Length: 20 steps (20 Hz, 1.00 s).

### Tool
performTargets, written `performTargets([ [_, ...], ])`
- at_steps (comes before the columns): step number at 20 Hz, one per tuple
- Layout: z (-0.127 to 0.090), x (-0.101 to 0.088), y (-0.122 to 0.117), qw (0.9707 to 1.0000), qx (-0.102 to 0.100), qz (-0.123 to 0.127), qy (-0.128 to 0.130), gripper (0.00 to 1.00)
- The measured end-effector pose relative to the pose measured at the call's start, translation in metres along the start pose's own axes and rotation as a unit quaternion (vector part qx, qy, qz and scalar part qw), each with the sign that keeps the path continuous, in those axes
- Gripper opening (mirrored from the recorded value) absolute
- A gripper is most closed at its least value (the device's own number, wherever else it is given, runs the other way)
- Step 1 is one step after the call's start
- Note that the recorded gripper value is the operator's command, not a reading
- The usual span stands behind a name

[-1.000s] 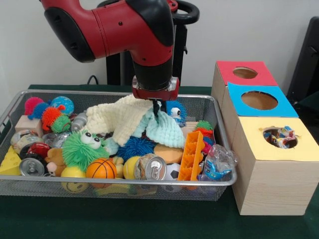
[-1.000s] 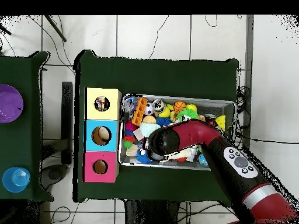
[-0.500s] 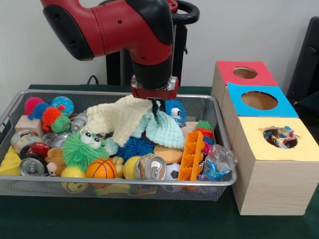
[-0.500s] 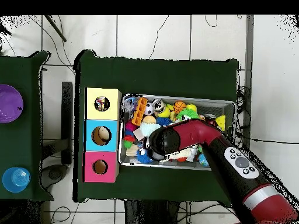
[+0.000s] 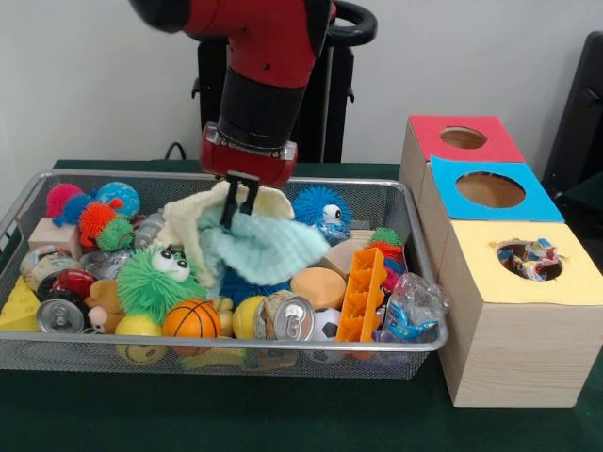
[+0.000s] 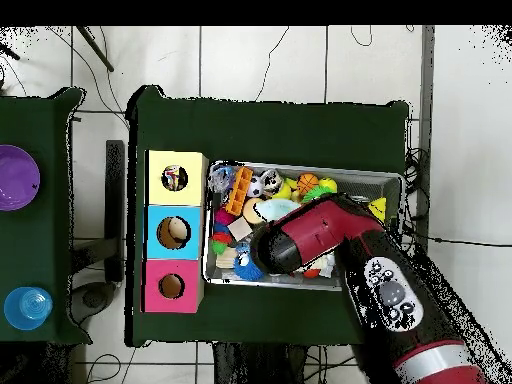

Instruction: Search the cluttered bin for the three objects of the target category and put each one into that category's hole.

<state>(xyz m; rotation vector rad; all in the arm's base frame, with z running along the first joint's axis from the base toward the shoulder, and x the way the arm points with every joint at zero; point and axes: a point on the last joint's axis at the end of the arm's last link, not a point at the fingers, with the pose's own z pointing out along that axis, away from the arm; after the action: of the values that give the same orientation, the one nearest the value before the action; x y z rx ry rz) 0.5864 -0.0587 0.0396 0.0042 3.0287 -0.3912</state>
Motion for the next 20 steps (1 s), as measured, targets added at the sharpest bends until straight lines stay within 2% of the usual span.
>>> performTargets([
  [3,-0.010,-0.013,-0.005,0.9986,0.030,-0.004,-0.043,0.00],
  [5,-0.021,-0.025,-0.009,0.9957,0.051,0.007,-0.078,0.00],
  [6,-0.025,-0.029,-0.010,0.9943,0.056,0.016,-0.089,0.00],
  [8,-0.038,-0.040,-0.015,0.9895,0.069,0.050,-0.117,0.00],
  [12,-0.050,-0.049,-0.029,0.9816,0.084,0.102,-0.139,0.00],
  [14,-0.052,-0.049,-0.035,0.9791,0.091,0.114,-0.142,0.00],
  [16,-0.057,-0.050,-0.051,0.9733,0.108,0.138,-0.148,0.00],
  [20,-0.061,-0.047,-0.072,0.9673,0.131,0.156,-0.151,0.00],
])
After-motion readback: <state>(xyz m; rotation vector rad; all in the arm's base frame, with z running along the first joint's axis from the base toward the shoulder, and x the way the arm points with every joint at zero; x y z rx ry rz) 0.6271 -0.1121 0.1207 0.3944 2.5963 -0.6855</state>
